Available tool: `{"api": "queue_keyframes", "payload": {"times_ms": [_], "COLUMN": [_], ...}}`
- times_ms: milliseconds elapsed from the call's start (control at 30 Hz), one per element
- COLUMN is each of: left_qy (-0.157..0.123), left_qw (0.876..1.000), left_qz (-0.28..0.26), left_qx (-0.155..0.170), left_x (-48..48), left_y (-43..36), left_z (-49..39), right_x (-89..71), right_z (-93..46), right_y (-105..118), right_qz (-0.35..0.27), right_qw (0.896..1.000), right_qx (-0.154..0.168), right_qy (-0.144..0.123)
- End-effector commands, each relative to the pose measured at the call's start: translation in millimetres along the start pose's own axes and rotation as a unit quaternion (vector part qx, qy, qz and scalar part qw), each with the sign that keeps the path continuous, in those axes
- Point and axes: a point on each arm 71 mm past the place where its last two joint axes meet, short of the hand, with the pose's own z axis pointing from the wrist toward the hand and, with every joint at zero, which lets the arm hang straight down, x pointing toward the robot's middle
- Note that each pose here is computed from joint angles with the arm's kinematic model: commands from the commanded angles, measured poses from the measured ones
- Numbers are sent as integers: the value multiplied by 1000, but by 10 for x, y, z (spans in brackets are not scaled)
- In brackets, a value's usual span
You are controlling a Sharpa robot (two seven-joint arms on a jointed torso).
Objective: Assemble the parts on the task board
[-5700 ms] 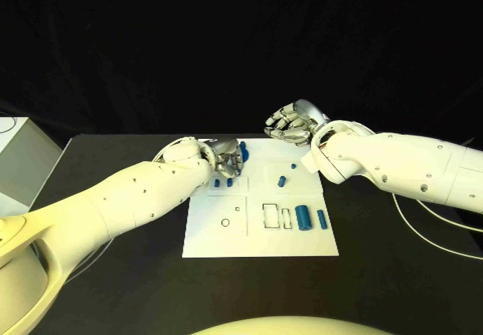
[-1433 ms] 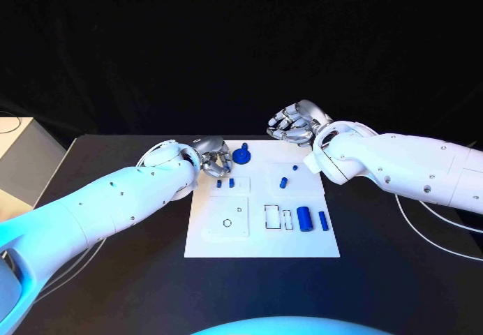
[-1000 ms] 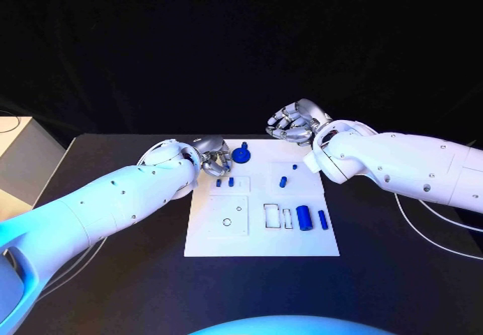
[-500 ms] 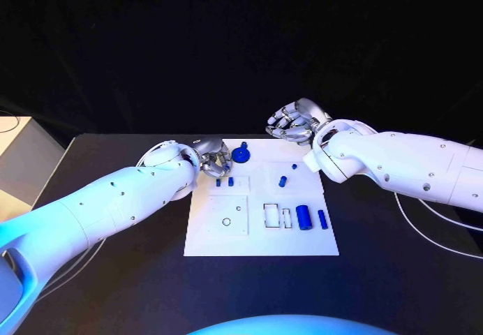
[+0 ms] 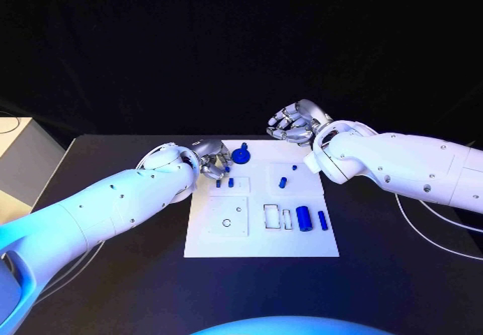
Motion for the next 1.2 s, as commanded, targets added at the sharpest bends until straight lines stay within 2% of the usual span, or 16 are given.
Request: {"api": "queue_keyframes", "payload": {"times_ms": [33, 367, 567, 633, 767, 933, 1000, 1200], "left_qy": [-14, -20, -24, -27, -34, -52, -62, -92], "left_qw": [1000, 1000, 1000, 999, 997, 988, 981, 957], "left_qz": [1, 1, -6, -23, -70, -145, -186, -275], "left_qx": [5, 4, 0, -3, -9, -9, -9, 6], "left_x": [-20, -34, -71, -113, -202, -372, -454, -615], "left_y": [-20, -4, 50, 97, 176, 256, 285, 376], "left_z": [1, -16, -62, -97, -171, -301, -366, -552], "right_x": [4, -7, -33, -62, -116, -187, -199, -175], "right_z": [-1, 0, 7, 9, 4, -7, -17, -57], "right_y": [12, -7, -47, -56, -89, -172, -217, -338], "right_qz": [-3, -4, -27, -48, -86, -143, -174, -253], "right_qw": [1000, 1000, 999, 998, 994, 986, 980, 962], "right_qx": [-9, -6, -19, -42, -69, -83, -85, -87], "right_qy": [3, 4, 21, 24, 26, 30, 36, 48]}}
